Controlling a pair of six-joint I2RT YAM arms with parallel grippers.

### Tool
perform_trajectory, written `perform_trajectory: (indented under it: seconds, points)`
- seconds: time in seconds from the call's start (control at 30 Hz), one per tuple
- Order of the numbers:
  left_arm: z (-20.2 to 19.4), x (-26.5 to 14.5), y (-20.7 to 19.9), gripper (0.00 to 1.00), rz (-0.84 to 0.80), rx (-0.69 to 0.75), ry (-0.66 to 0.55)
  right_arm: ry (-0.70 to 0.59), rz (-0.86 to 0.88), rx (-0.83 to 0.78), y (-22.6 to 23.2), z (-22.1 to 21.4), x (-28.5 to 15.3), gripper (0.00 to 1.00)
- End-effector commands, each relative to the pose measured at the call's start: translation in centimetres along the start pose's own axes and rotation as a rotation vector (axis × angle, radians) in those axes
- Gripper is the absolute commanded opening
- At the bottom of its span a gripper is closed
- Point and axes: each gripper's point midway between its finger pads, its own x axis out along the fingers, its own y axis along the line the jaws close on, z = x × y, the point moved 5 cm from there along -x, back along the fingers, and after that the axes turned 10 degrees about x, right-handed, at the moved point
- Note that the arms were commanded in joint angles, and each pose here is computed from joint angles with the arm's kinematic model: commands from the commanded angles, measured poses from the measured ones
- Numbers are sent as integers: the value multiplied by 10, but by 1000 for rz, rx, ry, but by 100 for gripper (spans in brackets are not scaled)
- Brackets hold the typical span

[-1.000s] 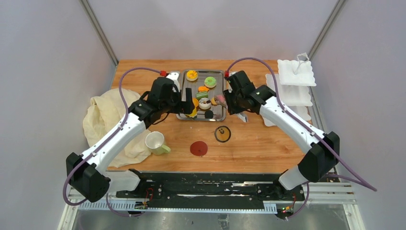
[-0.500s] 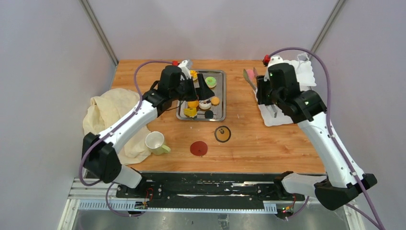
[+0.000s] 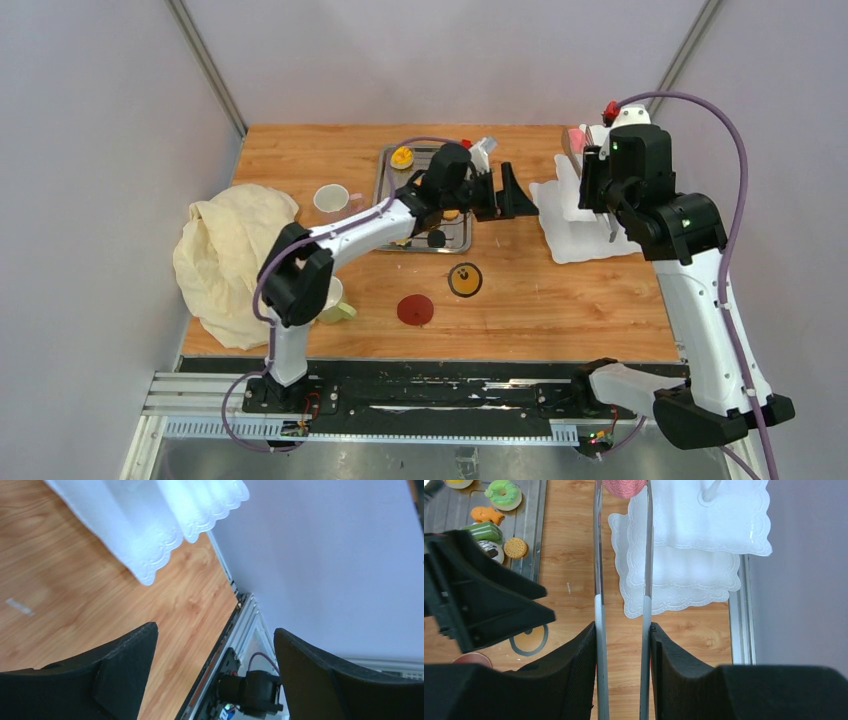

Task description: Serve the afternoon tea

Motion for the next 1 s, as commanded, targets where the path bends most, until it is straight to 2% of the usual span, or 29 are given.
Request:
perform_trajectory:
  seconds: [0.0, 0.23, 0.57, 0.73, 0.83, 0.97]
  points:
    - [2, 41, -11, 88, -126, -101, -25, -71, -28, 24, -13, 13, -19, 4]
    - [7, 89, -3, 78, -193, -200, -77, -62, -19, 18, -13, 11, -22, 5]
    - [-4, 137, 7, 71, -228, -261, -57, -61, -28, 17, -16, 9, -24, 5]
    - [-9, 154, 16, 63, -240, -275, -46, -62, -25, 18, -15, 9, -25, 5]
    - [-14, 158, 18, 55, -238, -276, -40, -65, -29, 15, -16, 10, -26, 5]
    - [-19, 160, 18, 38, -232, -276, -35, -65, -28, 15, -16, 10, -26, 5]
